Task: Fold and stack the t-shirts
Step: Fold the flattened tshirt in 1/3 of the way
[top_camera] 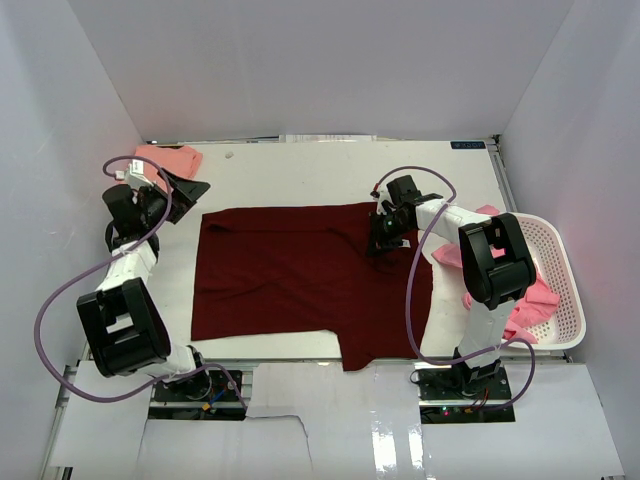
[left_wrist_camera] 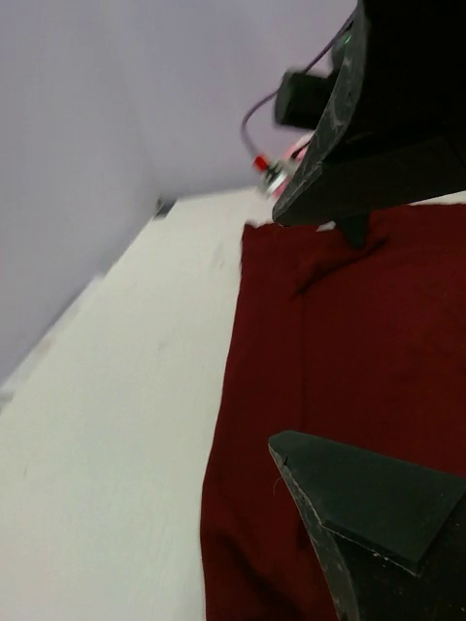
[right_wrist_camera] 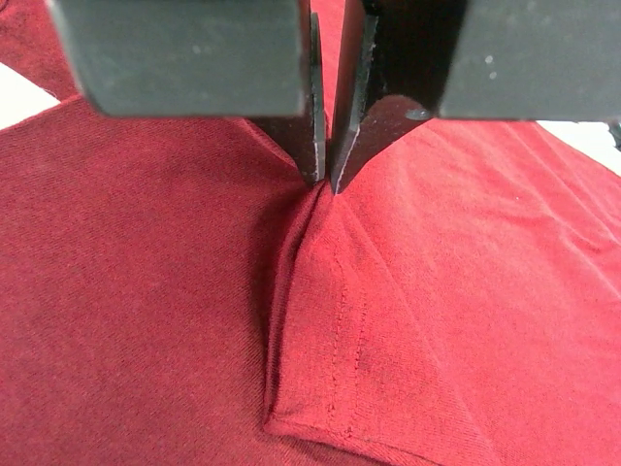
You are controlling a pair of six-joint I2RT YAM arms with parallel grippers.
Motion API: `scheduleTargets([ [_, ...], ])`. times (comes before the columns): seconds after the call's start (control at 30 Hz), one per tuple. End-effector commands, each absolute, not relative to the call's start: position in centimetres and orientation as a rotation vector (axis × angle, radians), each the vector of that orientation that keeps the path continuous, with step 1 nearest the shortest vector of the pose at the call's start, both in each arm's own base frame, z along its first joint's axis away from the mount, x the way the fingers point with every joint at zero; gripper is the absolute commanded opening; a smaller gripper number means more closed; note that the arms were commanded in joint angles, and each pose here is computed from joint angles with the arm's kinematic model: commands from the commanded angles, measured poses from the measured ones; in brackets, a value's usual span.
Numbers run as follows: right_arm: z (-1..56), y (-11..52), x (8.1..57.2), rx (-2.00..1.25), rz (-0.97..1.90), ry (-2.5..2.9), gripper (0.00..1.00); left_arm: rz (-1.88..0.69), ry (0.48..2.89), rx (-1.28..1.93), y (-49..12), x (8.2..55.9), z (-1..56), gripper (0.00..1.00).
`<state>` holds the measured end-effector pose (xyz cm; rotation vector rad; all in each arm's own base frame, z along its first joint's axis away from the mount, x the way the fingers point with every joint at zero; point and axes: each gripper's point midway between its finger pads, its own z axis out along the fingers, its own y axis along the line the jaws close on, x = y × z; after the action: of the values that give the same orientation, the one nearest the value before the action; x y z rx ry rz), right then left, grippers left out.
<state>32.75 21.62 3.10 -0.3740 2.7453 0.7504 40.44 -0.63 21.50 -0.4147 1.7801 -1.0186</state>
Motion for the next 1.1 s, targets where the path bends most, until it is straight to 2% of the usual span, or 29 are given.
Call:
scheduleTargets([
  [0.0,4.8,22.6,33.8,-0.409,0.793,2.689,0.10,-0.604,2.014,-0.628,3.8,40.2,16.1,0.98],
  [0.17,5.2,22.7,34.2,-0.416,0.795,2.680,0.10,-0.551,2.070,-0.825,5.2,40.4,14.4,0.98],
  [0.33,5.4,22.8,34.4,-0.424,0.791,2.675,0.10,-0.465,2.101,-0.854,6.6,41.1,15.0,0.98],
  [0.47,5.6,22.9,34.6,-0.427,0.798,2.669,0.10,-0.375,2.091,-0.686,7.5,41.6,17.2,0.98],
  [0.57,6.1,23.2,34.8,-0.437,0.811,2.674,0.10,-0.363,2.060,-0.424,6.7,42.7,18.7,0.98],
  [0.67,6.2,22.8,35.0,-0.428,0.776,2.683,0.10,-0.299,2.145,-0.164,4.6,44.3,17.6,0.98],
  [0.7,6.3,22.8,35.0,-0.427,0.777,2.679,0.10,-0.290,2.160,-0.107,4.4,46.5,18.2,0.98],
  [0.77,6.3,22.9,34.8,-0.423,0.788,2.681,0.10,-0.351,2.250,0.070,3.2,46.5,17.0,0.98],
  [0.8,6.5,23.0,34.7,-0.424,0.801,2.678,0.10,-0.342,2.249,0.126,3.4,48.2,17.6,0.98],
  [1.07,6.4,23.2,34.3,-0.410,0.833,2.685,0.10,-0.352,2.274,0.499,1.7,45.2,16.2,0.97],
])
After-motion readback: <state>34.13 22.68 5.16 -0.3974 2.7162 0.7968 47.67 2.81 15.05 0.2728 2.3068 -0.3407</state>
